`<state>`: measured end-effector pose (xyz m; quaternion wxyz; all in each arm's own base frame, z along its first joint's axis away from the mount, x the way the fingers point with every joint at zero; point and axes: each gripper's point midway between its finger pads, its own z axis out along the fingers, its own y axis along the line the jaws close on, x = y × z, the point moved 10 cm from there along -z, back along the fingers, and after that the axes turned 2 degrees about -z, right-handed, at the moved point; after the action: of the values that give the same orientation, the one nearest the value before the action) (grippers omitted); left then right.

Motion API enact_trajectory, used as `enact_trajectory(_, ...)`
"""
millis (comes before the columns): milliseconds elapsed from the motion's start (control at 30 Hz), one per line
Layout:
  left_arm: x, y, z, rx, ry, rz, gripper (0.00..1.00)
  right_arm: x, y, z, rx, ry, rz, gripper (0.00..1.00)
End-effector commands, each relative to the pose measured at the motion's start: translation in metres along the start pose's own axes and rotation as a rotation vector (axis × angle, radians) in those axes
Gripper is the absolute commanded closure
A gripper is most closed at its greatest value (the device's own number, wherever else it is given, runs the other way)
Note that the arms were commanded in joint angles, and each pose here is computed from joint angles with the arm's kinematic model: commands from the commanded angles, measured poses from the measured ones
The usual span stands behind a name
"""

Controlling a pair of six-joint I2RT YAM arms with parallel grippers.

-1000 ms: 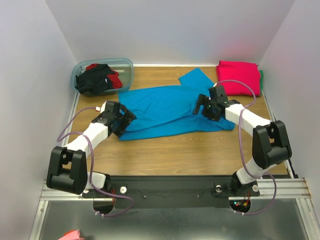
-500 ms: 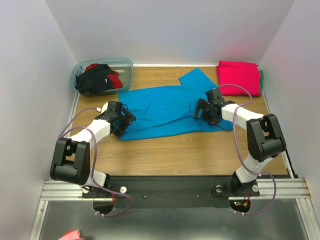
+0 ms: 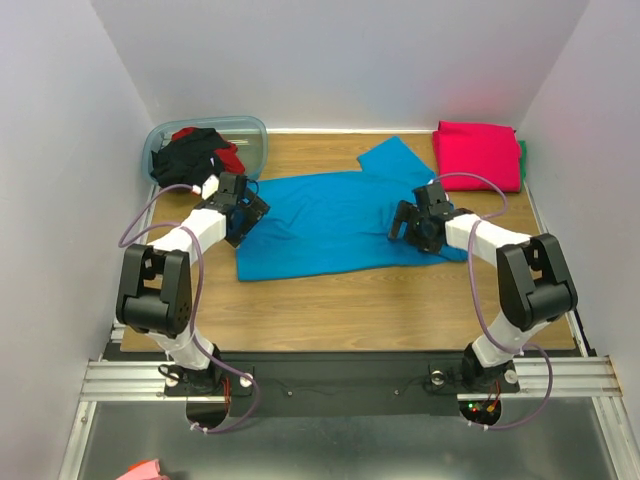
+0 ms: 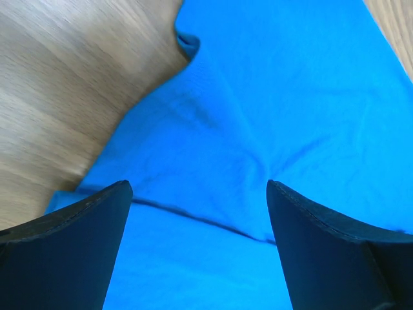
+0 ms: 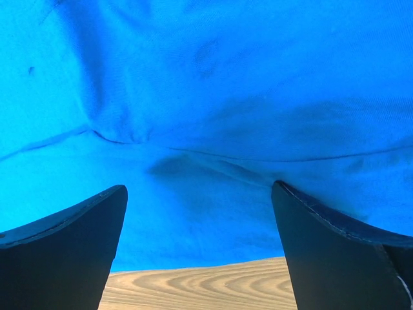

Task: Fold and stack the t-shirts
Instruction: Fold the tshirt

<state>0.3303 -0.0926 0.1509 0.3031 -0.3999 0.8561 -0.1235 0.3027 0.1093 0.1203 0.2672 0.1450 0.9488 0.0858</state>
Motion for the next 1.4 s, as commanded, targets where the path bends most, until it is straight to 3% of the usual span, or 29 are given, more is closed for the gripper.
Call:
enact_trajectory(0,-0.014,-0.005,-0.026,0.010,-0.068,0.009,0.03,0.008,-0.006,-0.004,0.017,0.015,-0.014,0.00)
enact_trajectory(300,0.024,-0.007,-0.057,0.144,-0.022,0.051,0.02,-0.025,0.010,-0.040,-0.056,-0.137,-0.019,0.00)
enact_trajectory(467,0.048,0.001,-0.044,0.129,0.046,0.086,0.02,-0.038,-0.001,-0.046,0.006,-0.211,0.028,0.00)
enact_trajectory(733,0.076,0.017,-0.011,0.038,0.144,0.138,0.03,-0.044,-0.043,0.000,0.078,-0.096,0.120,0.00)
enact_trajectory(900,0.103,0.049,-0.014,0.004,0.208,0.137,0.03,-0.004,-0.059,-0.007,0.114,-0.046,0.203,0.00)
enact_trajectory(1133,0.139,0.100,-0.048,0.006,0.276,0.094,0.04,0.089,-0.098,-0.039,0.189,0.051,0.471,0.00)
enact_trajectory(1200,0.143,0.109,-0.056,0.005,0.288,0.088,0.04,0.099,-0.101,-0.049,0.172,0.043,0.498,0.00)
enact_trajectory(1367,0.150,0.121,-0.080,0.045,0.318,0.062,0.04,0.104,-0.109,-0.086,0.204,-0.119,0.595,0.00)
